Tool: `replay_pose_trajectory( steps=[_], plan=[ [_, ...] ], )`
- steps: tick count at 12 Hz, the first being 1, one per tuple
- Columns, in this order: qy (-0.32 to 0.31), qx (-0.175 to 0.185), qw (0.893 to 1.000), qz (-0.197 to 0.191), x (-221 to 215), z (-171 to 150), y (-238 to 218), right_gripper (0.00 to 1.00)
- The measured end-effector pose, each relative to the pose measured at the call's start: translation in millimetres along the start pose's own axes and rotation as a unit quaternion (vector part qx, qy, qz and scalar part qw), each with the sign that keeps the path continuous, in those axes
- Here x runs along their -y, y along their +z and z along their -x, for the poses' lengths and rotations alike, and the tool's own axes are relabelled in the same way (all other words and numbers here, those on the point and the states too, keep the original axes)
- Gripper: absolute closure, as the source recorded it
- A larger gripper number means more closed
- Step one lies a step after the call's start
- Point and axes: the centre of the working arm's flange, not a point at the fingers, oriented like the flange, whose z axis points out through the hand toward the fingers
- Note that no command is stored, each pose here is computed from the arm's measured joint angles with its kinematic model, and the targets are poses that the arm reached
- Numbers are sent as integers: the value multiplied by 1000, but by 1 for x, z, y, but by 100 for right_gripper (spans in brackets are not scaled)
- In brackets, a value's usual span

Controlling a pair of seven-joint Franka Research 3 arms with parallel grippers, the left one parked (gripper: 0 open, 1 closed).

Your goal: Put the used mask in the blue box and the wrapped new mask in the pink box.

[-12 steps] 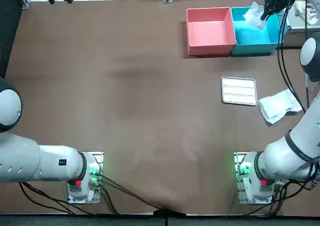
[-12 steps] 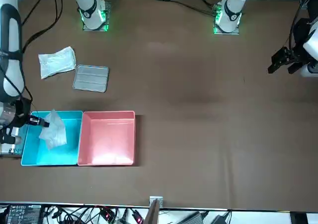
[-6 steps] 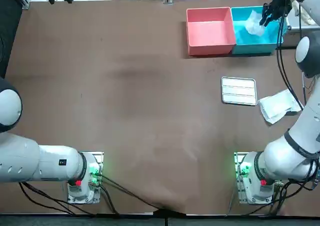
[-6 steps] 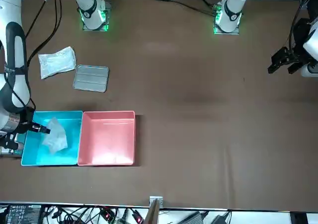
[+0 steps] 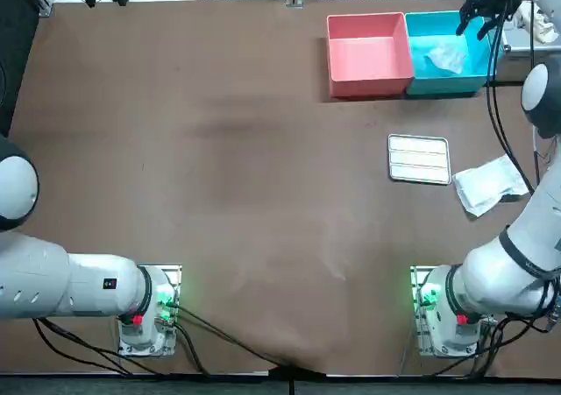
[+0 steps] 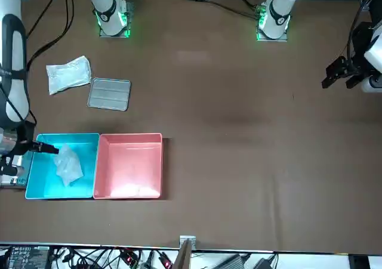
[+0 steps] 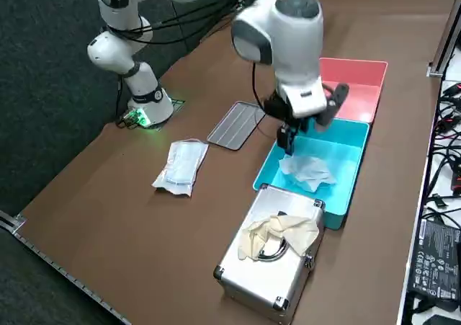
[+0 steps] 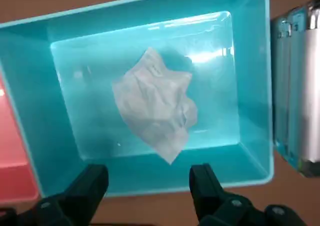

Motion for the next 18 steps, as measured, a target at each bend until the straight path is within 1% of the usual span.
replay_pose_trajectory(
  steps=[2,4,5,7,9,10,12,14,15,18],
  plan=[
    [-24,14,999,26,21,13,-35,0],
    [-42,51,996,60,47,35,-57,0],
    [-55,71,993,83,60,46,-59,0],
    [-86,107,982,131,84,69,-45,0],
    [-116,143,967,177,102,98,-15,0],
    [-126,153,962,189,105,112,1,0],
    [-139,164,957,193,99,142,28,0],
    [-140,165,958,186,82,169,47,0],
    [-125,156,964,173,54,194,58,0],
    [-93,150,972,155,4,227,65,0]
  ],
)
